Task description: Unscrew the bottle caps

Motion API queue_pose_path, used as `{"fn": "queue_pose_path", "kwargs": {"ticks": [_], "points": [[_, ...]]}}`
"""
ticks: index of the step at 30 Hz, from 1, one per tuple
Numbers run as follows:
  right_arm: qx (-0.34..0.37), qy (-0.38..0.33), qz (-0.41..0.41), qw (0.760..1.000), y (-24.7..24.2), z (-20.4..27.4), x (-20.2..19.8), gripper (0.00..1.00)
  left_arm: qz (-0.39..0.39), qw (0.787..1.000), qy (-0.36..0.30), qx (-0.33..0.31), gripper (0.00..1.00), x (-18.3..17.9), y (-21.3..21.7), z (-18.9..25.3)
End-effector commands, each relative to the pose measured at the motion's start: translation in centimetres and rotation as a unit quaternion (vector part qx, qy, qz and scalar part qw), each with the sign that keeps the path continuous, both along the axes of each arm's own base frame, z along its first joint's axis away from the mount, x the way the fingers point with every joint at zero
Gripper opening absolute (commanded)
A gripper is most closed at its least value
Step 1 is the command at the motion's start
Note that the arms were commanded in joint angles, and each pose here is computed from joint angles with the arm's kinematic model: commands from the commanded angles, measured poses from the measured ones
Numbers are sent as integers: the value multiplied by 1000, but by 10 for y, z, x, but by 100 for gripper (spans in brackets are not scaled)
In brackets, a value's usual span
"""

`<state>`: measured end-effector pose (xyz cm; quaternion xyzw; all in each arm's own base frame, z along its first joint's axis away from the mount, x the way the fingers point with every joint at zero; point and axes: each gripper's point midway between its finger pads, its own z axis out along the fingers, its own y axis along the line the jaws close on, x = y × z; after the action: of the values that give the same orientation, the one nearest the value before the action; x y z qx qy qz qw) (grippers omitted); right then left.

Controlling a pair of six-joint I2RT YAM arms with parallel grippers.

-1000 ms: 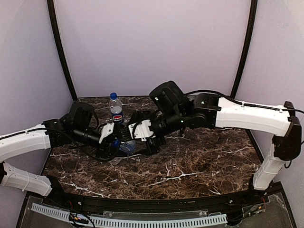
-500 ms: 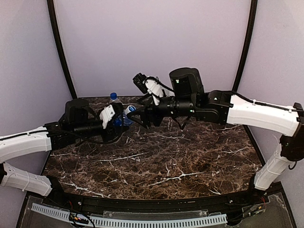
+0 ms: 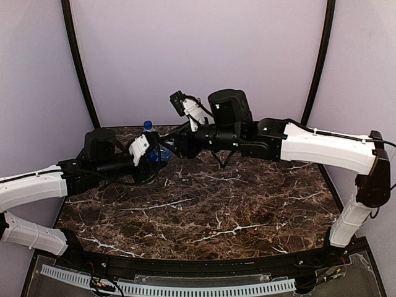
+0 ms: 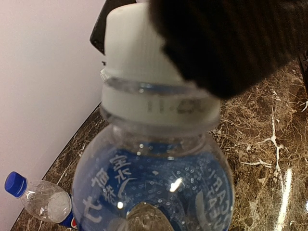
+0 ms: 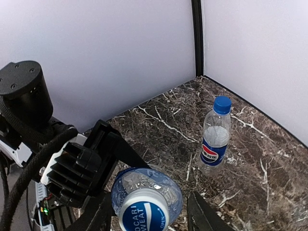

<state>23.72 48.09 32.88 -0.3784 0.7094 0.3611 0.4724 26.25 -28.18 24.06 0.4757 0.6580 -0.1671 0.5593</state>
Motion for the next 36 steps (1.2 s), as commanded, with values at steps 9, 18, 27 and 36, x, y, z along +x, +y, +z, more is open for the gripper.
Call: {"fn": "queue_pose_path", "kwargs": {"ticks": [9, 18, 27, 36], "points": [[-8, -1, 2, 1000, -1, -2, 8, 21, -1, 1000, -8, -7, 31, -2, 0, 2], [-100, -102, 305, 942, -12, -28, -82, 0, -169, 985, 34, 12, 29, -58, -20, -9], [-216, -323, 425, 818, -35, -61, -117, 0, -312, 938, 138, 58, 30, -125, -11, -40], [-263, -470, 413, 735, -36, -50, -113, 0, -333, 929, 125, 100, 29, -131, -3, -58]]}}
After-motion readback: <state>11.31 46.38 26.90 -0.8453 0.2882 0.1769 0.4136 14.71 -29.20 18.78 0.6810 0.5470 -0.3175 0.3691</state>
